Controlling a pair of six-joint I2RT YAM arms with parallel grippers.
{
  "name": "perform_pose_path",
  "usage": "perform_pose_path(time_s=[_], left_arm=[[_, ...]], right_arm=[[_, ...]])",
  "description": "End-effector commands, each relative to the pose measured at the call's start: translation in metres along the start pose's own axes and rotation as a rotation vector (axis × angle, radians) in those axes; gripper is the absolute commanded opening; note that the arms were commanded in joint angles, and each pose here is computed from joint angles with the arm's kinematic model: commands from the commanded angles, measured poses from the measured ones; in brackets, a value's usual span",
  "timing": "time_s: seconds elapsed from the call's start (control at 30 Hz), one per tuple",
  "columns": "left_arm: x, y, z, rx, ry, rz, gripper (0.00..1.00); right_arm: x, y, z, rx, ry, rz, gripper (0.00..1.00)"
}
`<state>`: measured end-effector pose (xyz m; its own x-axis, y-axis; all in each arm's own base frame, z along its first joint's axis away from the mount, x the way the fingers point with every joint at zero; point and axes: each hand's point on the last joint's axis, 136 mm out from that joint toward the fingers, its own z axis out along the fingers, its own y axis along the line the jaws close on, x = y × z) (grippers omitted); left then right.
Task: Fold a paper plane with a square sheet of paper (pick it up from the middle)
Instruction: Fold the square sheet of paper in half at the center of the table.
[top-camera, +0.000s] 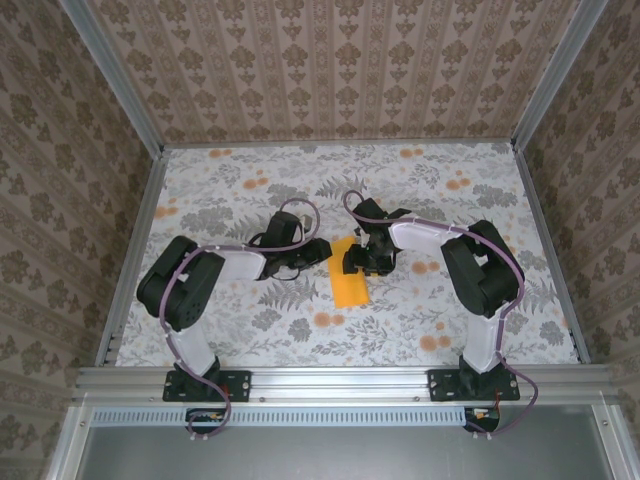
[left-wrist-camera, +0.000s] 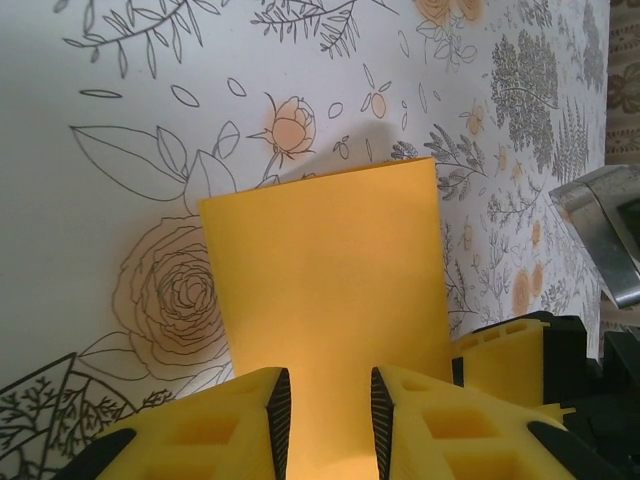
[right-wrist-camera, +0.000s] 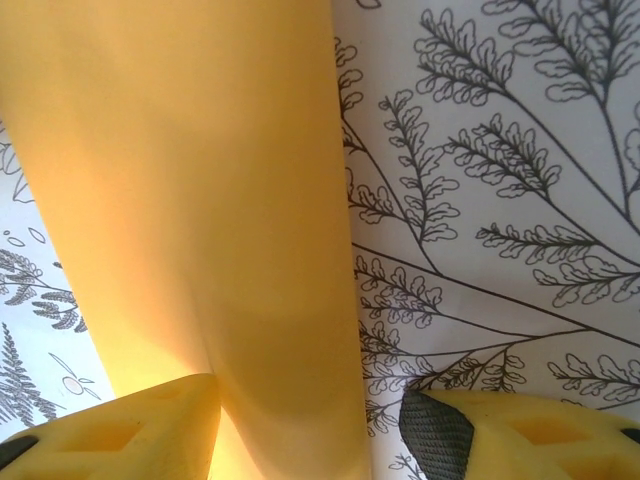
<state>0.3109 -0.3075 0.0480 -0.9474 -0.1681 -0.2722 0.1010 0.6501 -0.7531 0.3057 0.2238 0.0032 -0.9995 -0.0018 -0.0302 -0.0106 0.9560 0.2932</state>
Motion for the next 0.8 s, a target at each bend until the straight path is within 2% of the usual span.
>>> perform_pose_path(time_s=[0.0,0.53,0.67,0.77], left_arm=[[-0.001,-0.009,0.005,0.031,0.014,0.029,0.30],[-0.001,-0.008,0.004,0.007,0.016,0.039,0.28],[-0.008,-0.003,-0.010,-0.073,-0.030,0.077,0.26],[-0.007,-0.004,-0.015,-0.093,-0.024,0.102,0.26]], right_arm=[[0.047,-0.085,0.077,0.296,0.157,0.043,0.61],[0.056,-0.092,0.082,0.332,0.197,0.029,0.61],[0.056,-0.093,0.083,0.338,0.197,0.028,0.61],[0.058,-0.093,0.084,0.342,0.202,0.022,0.61]])
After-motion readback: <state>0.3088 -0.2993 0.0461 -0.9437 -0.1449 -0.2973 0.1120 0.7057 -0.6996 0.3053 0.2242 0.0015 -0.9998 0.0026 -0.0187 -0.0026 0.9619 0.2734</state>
